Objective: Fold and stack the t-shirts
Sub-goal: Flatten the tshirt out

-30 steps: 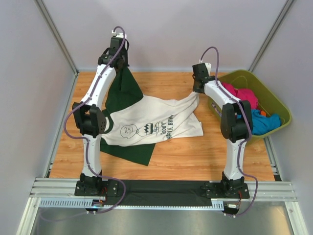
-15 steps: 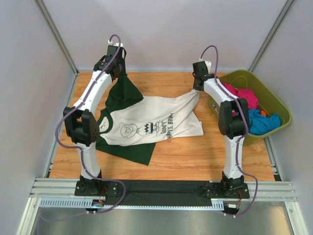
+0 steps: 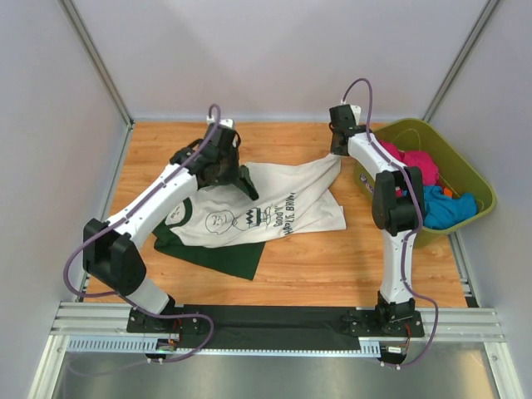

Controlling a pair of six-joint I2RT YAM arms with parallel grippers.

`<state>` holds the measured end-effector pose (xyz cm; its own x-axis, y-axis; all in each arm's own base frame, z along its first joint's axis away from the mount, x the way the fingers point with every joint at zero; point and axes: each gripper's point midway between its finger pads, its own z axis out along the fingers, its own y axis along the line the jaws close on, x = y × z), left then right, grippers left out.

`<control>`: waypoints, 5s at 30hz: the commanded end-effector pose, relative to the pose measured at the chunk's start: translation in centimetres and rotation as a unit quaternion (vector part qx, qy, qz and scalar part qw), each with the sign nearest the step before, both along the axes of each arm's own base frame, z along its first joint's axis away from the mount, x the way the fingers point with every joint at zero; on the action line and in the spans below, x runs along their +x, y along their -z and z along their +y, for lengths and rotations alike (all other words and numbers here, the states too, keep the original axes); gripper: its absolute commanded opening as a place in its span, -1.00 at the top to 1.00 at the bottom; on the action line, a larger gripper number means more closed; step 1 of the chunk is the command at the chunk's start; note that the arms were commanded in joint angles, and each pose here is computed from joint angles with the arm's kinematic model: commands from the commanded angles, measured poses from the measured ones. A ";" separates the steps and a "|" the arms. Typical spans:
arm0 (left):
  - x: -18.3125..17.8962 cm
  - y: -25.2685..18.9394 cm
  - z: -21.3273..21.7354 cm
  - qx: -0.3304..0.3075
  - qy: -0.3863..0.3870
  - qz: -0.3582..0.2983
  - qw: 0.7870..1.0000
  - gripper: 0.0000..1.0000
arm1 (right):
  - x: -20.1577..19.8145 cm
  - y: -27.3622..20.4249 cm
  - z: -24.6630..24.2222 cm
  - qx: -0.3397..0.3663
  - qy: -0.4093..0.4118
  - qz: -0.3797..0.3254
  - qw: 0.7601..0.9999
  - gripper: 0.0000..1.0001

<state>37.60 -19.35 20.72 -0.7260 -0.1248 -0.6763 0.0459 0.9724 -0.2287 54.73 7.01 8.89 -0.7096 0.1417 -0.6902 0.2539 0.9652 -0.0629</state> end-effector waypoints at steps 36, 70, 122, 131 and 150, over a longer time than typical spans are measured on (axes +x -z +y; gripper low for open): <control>9.3 11.7 19.5 -0.181 -0.392 0.072 0.899 -0.99 | 0.2 -2.5 0.0 0.005 -0.010 -0.017 1.000 0.99; 13.9 -6.0 21.1 -0.094 -0.216 -0.199 0.951 1.00 | 1.3 -14.7 0.6 0.036 -0.018 -0.137 0.990 0.99; -5.6 -28.3 21.1 -0.090 -0.188 -0.347 0.915 1.00 | -17.0 -42.4 -4.9 0.026 -0.017 -0.457 0.889 0.99; -8.8 -26.2 20.6 -0.081 -0.187 -0.316 0.927 1.00 | -17.4 -41.0 -4.3 0.028 -0.038 -0.423 0.905 0.99; -3.0 -2.9 24.7 -0.061 -0.304 -0.068 0.948 1.00 | -7.3 -18.3 4.7 0.111 -0.134 -0.150 0.973 0.99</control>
<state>33.17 3.41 24.31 -0.4665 -0.5409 -0.6998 -0.4195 0.8319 -0.3633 46.06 9.05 25.91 -0.5416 0.1212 -0.8318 0.0320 0.9918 0.1236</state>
